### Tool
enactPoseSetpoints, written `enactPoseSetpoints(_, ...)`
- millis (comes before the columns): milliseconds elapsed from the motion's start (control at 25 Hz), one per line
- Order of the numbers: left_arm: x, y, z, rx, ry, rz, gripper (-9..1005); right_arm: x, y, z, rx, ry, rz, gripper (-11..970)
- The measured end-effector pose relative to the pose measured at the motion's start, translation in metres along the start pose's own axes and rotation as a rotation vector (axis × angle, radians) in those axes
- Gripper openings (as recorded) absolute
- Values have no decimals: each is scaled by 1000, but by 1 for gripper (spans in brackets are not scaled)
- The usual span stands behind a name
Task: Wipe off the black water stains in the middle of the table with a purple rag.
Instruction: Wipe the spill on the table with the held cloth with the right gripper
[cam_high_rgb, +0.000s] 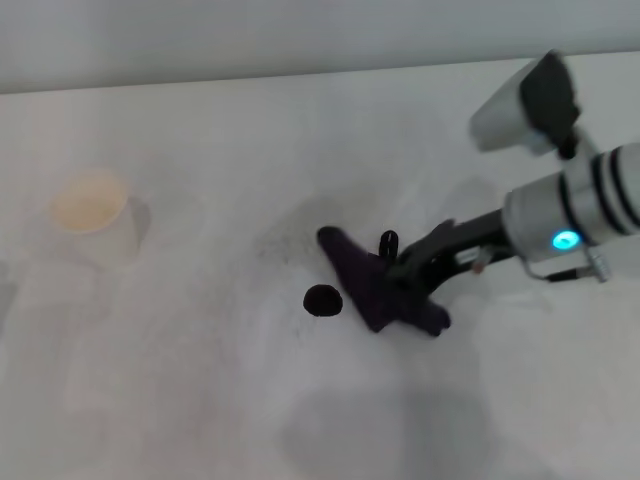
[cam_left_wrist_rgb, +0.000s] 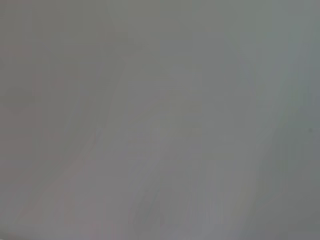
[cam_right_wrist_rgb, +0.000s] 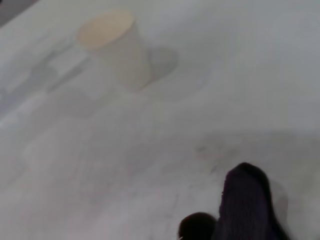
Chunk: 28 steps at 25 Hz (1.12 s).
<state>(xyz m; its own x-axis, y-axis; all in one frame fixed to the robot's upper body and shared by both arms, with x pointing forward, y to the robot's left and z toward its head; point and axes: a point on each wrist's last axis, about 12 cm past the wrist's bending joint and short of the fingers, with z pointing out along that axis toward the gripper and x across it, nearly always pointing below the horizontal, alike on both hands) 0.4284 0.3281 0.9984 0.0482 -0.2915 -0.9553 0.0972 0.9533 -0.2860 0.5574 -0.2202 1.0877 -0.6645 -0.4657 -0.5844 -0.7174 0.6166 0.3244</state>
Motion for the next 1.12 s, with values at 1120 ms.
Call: enactPoseSetpoints(1120, -3, 1, 7, -14, -23, -1, 862, -24, 26, 68, 57, -98, -122, 95)
